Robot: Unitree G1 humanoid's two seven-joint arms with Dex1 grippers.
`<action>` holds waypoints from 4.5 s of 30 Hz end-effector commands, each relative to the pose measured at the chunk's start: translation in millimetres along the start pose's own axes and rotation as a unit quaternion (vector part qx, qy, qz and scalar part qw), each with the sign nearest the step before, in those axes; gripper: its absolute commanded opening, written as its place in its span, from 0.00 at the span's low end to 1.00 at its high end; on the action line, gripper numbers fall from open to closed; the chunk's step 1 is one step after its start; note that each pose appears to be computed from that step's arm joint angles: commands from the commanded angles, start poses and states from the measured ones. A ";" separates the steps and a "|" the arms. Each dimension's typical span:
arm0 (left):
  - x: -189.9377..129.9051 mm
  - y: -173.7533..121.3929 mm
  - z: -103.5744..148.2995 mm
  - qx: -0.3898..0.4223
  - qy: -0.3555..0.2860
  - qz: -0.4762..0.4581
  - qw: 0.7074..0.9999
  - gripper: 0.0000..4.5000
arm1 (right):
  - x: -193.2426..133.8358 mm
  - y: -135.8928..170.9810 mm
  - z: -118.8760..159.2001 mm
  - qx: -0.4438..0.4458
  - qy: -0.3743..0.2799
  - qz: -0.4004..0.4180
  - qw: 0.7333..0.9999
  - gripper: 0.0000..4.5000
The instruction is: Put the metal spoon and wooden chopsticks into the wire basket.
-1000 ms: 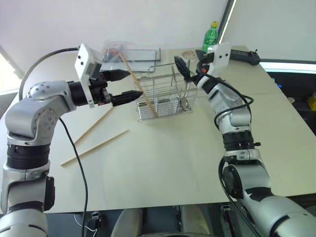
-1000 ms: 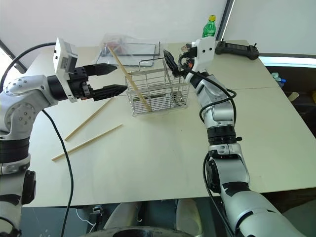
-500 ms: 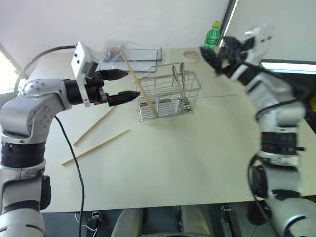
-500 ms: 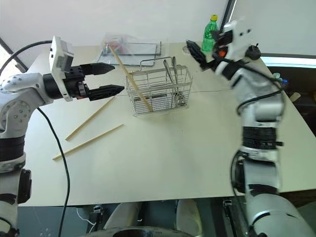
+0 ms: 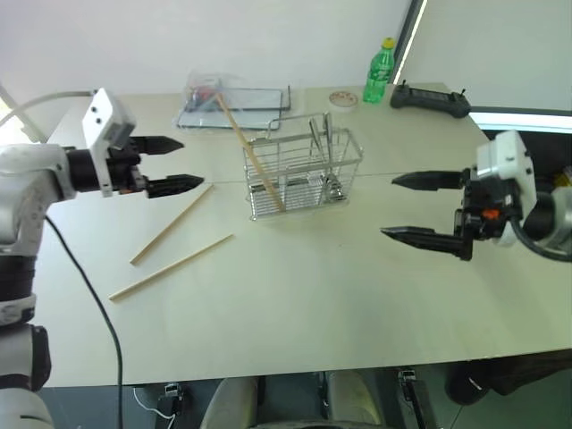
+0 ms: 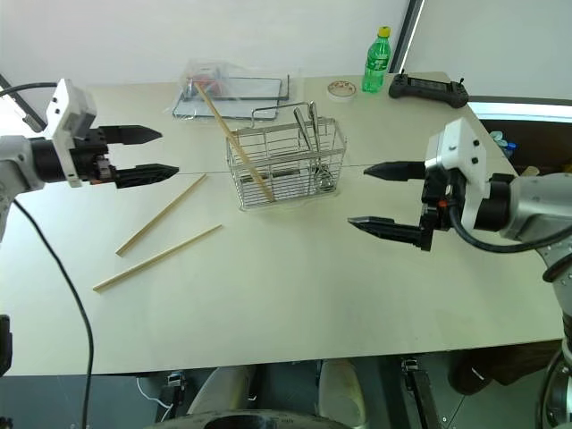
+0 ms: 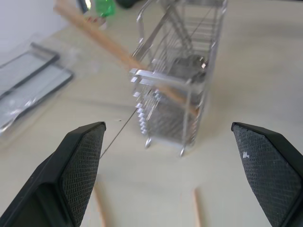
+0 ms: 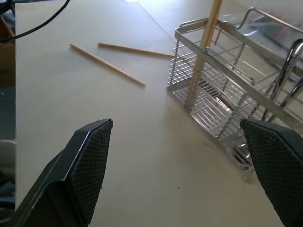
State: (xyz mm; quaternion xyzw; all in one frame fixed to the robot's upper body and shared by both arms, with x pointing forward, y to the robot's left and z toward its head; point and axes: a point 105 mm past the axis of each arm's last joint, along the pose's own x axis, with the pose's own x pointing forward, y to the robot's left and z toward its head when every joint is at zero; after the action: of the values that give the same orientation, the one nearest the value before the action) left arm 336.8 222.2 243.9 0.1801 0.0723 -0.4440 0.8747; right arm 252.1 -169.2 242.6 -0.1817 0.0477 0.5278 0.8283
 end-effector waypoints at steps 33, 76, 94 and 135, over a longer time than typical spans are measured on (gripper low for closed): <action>83.2 62.5 -89.0 -0.013 0.268 0.111 0.957 1.00 | 14.7 30.1 9.6 0.036 -0.062 -0.129 0.989 0.98; 23.6 122.8 71.4 -0.117 -0.170 0.258 0.944 0.01 | -3.4 40.9 -16.1 0.083 -0.001 -0.101 0.991 1.00; 49.5 15.4 202.0 -0.081 -0.434 0.076 0.894 0.01 | 1.5 30.7 -13.2 0.089 -0.011 -0.109 0.990 1.00; 62.6 -0.1 177.4 -0.104 -0.404 0.062 0.907 0.98 | -1.5 21.9 -7.5 0.103 -0.033 -0.149 0.983 1.00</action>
State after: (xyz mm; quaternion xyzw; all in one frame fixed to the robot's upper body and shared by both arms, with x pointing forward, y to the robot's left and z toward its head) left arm 389.5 97.4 351.3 -0.1241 -0.2003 -0.4002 0.8856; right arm 232.2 -164.6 222.9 -0.0761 0.0650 0.3973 0.9122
